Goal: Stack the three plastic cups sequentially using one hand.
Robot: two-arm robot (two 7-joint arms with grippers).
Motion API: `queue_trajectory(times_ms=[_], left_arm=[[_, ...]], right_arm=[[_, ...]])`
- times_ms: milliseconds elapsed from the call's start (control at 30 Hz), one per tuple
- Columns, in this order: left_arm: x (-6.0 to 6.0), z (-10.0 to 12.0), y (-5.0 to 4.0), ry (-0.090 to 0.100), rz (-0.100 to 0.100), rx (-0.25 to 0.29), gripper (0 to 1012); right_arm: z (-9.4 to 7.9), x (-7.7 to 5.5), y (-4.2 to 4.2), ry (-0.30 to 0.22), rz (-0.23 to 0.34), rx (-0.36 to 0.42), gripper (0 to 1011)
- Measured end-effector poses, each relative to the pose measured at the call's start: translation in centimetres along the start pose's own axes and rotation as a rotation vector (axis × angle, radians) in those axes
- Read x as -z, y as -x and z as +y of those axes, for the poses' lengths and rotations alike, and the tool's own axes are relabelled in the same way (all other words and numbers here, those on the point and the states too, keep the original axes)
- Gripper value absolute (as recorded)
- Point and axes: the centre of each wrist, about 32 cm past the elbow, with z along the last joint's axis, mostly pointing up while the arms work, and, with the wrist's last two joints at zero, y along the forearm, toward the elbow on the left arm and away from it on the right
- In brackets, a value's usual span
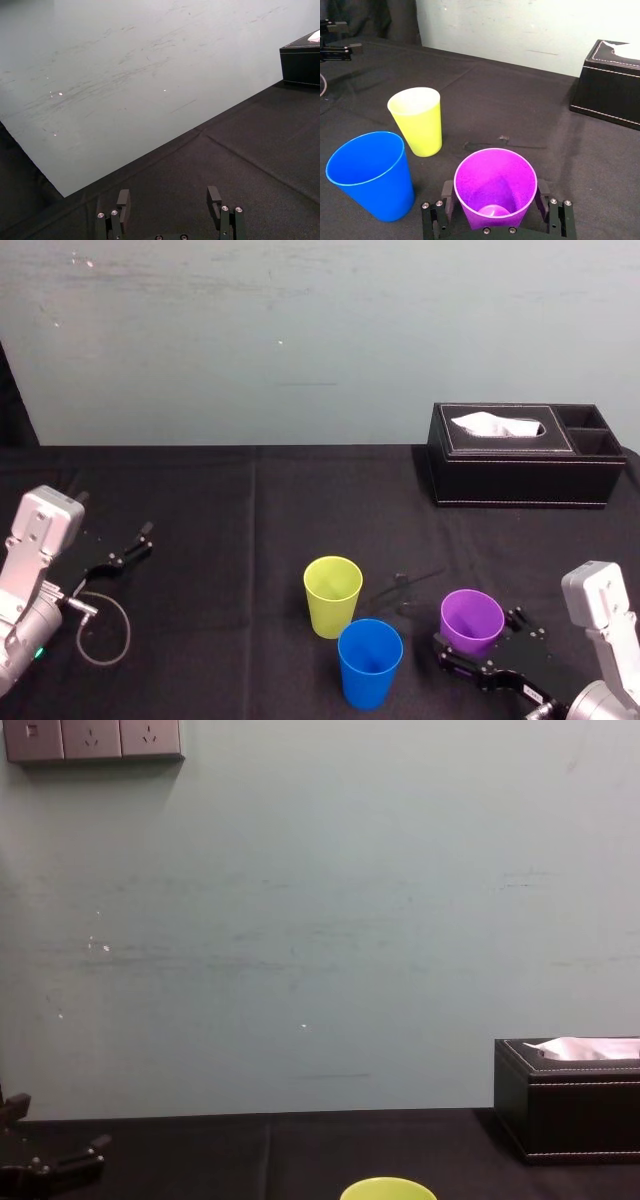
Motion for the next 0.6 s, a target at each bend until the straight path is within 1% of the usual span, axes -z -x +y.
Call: queue_trajectory(times_ms=[600], left_arm=[[0.00,0.00,0.00,0.000,0.000,0.000,1000]], right_arm=[[0.49,0.10,0.05,0.005,0.008,-0.002,1003]])
